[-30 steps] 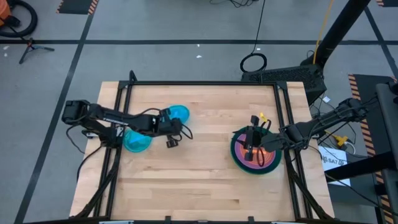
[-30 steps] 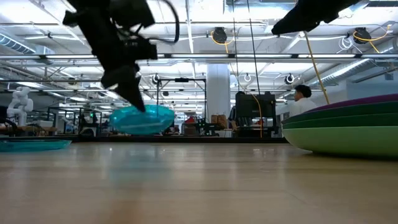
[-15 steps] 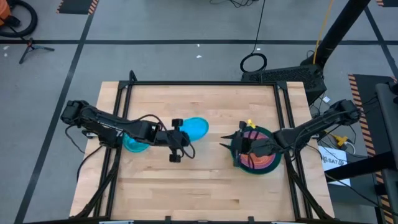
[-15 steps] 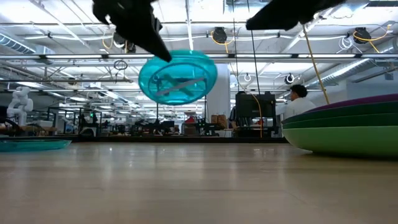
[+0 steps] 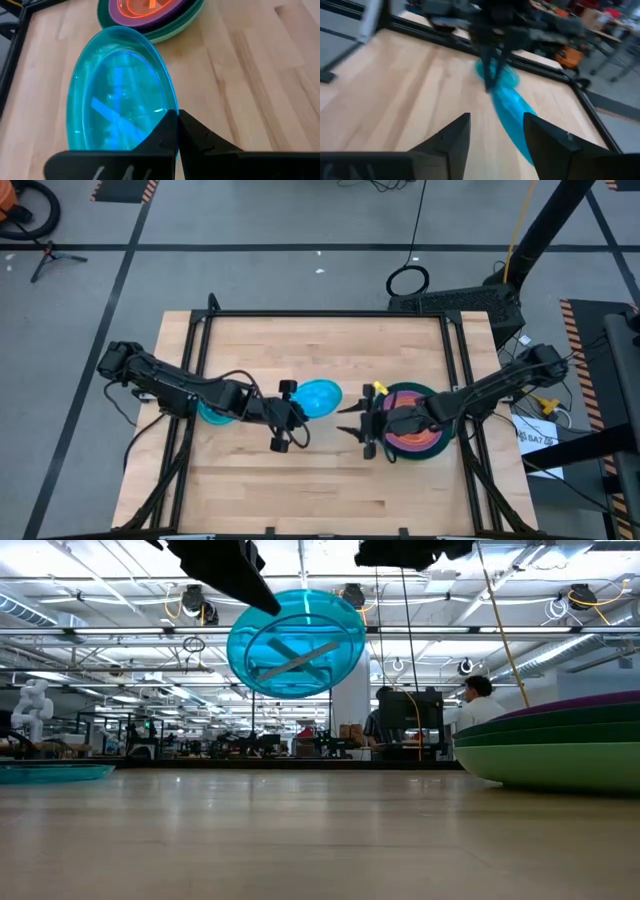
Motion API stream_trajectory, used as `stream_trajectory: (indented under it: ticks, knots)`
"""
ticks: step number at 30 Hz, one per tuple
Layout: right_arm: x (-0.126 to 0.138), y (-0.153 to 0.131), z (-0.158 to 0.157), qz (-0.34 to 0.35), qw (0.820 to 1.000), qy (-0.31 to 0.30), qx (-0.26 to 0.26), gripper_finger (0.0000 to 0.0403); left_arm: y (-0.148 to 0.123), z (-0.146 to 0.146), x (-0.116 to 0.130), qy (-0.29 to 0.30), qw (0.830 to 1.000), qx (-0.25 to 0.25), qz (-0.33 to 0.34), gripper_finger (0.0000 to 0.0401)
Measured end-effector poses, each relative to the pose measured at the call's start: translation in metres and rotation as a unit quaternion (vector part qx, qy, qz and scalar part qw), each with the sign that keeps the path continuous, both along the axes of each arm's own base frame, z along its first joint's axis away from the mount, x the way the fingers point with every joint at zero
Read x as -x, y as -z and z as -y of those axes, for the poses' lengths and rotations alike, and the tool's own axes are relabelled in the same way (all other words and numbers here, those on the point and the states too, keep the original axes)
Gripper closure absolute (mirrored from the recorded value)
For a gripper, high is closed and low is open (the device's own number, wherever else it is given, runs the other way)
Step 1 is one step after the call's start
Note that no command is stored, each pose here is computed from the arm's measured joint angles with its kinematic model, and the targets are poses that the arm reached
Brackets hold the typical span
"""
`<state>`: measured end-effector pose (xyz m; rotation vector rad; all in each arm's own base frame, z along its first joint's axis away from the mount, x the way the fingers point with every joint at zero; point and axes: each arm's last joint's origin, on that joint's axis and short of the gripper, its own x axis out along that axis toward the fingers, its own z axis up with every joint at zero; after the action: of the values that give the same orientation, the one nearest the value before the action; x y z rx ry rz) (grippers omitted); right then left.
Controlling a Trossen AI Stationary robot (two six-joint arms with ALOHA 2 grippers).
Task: Stack plastic plates
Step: Stack the top blue plate on top of the orange plate
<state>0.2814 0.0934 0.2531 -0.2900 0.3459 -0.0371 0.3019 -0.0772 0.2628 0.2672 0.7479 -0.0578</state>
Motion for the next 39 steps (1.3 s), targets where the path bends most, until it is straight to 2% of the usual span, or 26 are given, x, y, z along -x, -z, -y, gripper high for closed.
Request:
stream_trajectory:
  ticks: [11, 15, 19, 32, 39]
  knots:
    - [-0.005, -0.01, -0.002, -0.024, 1.0, -0.008, 0.015, 0.0229, 0.0, 0.002, 0.0, 0.022, 1.0, 0.02, -0.006, 0.0395]
    - [-0.005, -0.009, -0.002, -0.031, 0.999, -0.007, 0.012, 0.0229, -0.002, 0.006, 0.0, 0.038, 0.999, 0.015, 0.007, 0.0395]
    - [-0.005, -0.009, -0.004, -0.031, 0.999, -0.039, -0.006, 0.0229, -0.004, 0.01, -0.001, 0.056, 0.998, 0.004, 0.019, 0.0395]
    - [-0.004, -0.007, -0.004, -0.042, 0.998, -0.039, -0.006, 0.0229, -0.012, 0.013, -0.007, 0.128, 0.989, -0.023, 0.073, 0.0395]
    - [-0.004, -0.006, -0.004, -0.049, 0.997, -0.052, -0.01, 0.0229, -0.012, 0.013, -0.007, 0.129, 0.989, -0.021, 0.074, 0.0395]
